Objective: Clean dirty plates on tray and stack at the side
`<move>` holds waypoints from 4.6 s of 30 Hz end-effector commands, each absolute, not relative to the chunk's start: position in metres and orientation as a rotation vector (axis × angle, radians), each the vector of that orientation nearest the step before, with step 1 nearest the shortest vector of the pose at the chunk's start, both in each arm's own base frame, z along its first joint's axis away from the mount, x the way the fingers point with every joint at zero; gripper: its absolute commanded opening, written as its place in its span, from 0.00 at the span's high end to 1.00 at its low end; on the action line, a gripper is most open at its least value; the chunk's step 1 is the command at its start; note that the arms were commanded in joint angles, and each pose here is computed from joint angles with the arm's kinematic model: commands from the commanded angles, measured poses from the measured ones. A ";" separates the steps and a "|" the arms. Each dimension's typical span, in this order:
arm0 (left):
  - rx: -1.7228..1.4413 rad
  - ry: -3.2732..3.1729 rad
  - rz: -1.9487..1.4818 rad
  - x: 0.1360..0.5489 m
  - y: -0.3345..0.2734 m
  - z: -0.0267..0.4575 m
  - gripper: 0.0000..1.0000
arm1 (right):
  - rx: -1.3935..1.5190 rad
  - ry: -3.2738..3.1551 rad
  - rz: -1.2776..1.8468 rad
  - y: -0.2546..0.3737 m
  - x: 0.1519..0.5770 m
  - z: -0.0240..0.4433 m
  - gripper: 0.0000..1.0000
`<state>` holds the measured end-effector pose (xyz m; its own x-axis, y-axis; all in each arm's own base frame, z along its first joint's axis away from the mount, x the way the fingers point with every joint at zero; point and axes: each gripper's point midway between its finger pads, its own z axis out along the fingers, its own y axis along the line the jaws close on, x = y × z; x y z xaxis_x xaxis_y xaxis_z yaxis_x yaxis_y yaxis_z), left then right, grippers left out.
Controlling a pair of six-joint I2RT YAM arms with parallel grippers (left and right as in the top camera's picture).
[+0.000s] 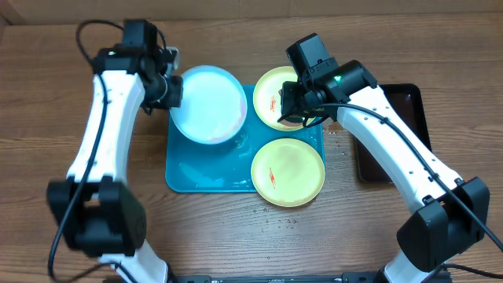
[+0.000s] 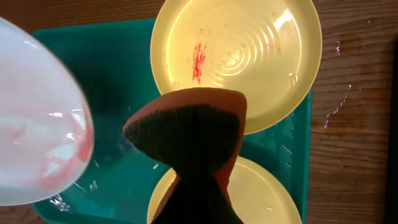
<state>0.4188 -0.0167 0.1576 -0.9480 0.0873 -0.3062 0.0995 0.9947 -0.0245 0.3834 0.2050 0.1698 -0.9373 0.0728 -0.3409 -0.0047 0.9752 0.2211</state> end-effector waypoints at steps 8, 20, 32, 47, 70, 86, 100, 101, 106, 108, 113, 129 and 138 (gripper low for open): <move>-0.093 2.665 0.644 0.396 0.010 0.212 0.96 | 0.086 2.728 0.326 0.192 0.395 0.183 0.96; -0.141 2.342 1.063 0.371 -0.022 0.259 0.96 | 0.102 2.731 0.321 0.187 0.396 0.183 0.96; -0.068 2.295 1.111 0.355 -0.044 0.266 0.96 | 0.100 2.773 0.296 0.183 0.387 0.178 0.96; -0.114 2.277 1.127 0.348 -0.041 0.269 0.96 | 0.099 2.770 0.298 0.183 0.388 0.179 0.96; -0.276 2.918 0.324 0.357 0.009 0.185 0.96 | 0.095 2.785 0.311 0.184 0.384 0.178 0.96; -0.970 2.742 0.066 0.334 0.181 0.109 0.96 | 0.096 2.792 0.307 0.183 0.383 0.177 0.96; -1.068 2.660 0.060 0.324 0.200 0.065 0.59 | 0.096 2.794 0.305 0.183 0.382 0.177 0.96; -1.058 2.662 0.035 0.326 0.197 0.068 0.59 | 0.096 2.792 0.307 0.183 0.383 0.178 0.96; -0.909 2.676 -0.169 0.348 0.172 0.098 0.58 | 0.097 2.778 0.314 0.184 0.385 0.184 0.96; -0.825 2.690 -0.251 0.358 0.154 0.114 0.58 | 0.098 2.772 0.314 0.181 0.387 0.189 0.96; -0.578 2.768 -0.414 0.375 0.084 0.135 0.58 | 0.132 2.767 0.301 0.166 0.392 0.199 0.96; 0.009 3.016 -0.827 0.317 -0.183 0.090 0.53 | 0.289 2.806 0.341 0.113 0.398 0.198 0.96; 0.108 3.080 -0.387 0.292 -0.193 0.064 0.52 | 0.266 2.819 0.333 0.113 0.395 0.196 0.96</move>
